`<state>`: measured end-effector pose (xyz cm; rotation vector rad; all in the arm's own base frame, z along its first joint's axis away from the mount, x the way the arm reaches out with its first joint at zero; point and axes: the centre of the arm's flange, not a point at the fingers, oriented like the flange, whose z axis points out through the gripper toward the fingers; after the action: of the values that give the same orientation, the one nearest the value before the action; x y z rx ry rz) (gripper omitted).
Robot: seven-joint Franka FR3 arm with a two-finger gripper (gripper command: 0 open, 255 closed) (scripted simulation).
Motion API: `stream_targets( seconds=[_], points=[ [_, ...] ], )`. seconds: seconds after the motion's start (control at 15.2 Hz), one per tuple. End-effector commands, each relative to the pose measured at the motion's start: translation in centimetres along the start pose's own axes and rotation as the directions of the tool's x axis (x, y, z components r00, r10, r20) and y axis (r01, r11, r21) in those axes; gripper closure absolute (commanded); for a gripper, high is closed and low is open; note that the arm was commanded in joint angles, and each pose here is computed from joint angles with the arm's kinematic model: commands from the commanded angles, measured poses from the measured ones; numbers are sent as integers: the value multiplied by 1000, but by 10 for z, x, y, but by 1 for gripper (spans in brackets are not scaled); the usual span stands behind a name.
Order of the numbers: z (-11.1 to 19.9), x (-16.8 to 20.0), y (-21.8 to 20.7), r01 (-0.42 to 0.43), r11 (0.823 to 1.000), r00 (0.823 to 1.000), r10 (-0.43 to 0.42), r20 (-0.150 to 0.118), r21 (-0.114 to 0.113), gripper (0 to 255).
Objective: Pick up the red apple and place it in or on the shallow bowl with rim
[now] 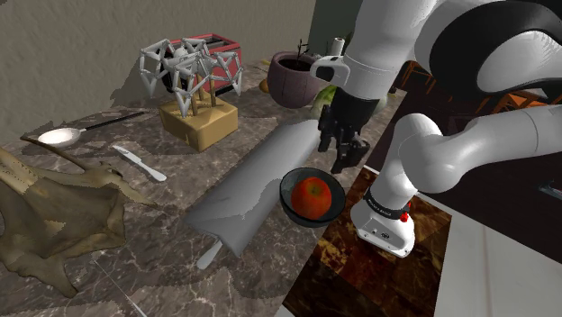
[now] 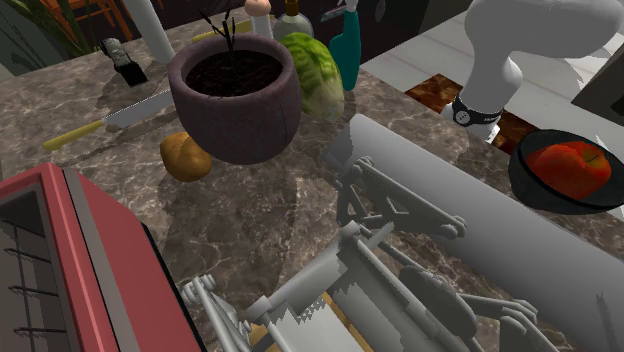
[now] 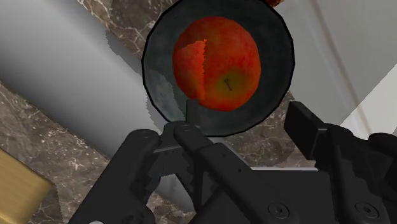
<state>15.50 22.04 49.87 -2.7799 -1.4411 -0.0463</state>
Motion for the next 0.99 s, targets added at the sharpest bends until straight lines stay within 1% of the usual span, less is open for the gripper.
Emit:
stream_targets(
  seconds=[0.0,0.2,0.46,0.92],
  points=[
    [0,0,0,0,1000,1000,0,0,0,0],
    [0,0,0,0,1000,1000,0,0,0,0],
    [-50,0,0,0,1000,1000,0,0,0,0],
    [-50,0,0,0,1000,1000,0,0,0,0]
  ],
)
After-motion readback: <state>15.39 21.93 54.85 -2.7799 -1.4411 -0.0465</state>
